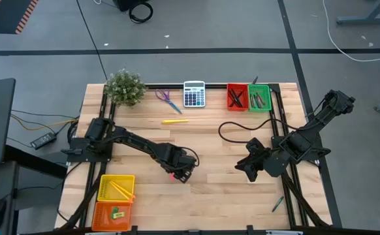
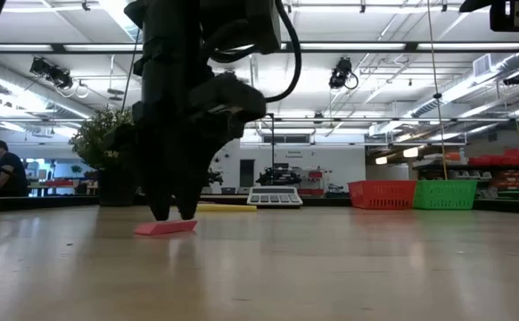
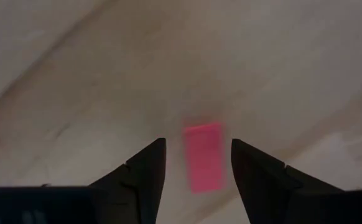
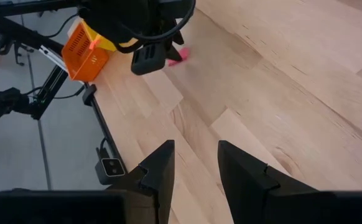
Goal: Sort crayons/erasers/pens/pencils in bins
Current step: Put the pink eraser into the orange bin
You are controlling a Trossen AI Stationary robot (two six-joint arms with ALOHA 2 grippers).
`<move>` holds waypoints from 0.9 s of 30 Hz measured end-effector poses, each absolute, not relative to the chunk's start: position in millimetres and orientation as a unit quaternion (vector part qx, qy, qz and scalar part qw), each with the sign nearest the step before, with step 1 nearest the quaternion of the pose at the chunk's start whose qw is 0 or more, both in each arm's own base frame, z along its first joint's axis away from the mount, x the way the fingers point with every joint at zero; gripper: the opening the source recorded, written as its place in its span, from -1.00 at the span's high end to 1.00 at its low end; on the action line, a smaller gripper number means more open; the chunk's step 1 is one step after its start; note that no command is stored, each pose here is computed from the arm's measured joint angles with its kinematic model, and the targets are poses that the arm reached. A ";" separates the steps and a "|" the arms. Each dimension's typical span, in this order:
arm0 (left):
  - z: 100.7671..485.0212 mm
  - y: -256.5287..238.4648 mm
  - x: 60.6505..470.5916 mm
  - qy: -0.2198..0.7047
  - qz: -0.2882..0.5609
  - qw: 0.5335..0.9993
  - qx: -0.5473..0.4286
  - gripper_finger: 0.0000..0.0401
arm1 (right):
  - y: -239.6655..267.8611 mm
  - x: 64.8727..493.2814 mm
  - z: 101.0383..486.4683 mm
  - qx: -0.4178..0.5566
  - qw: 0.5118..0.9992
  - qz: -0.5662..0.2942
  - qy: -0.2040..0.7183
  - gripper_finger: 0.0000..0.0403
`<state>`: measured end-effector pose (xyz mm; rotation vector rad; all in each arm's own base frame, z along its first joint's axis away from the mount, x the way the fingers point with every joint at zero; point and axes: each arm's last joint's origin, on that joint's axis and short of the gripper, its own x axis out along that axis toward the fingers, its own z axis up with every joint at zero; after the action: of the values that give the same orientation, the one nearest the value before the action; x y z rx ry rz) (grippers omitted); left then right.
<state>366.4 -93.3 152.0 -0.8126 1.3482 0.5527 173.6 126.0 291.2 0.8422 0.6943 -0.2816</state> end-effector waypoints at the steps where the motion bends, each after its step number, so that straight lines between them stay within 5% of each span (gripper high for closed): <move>1: 151.4 -93.2 364.8 0.601 0.253 0.669 -0.355 0.08 | 126.0 173.6 291.2 0.399 0.845 -0.133 0.329 0.36; 27: 130.2 -118.7 362.2 0.590 0.298 0.667 -0.343 0.25 | 125.9 173.7 291.2 0.400 0.846 -0.136 0.326 0.36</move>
<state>362.2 -118.7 130.2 -0.7751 1.3320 0.6727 173.7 125.9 291.2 0.8431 0.6880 -0.2867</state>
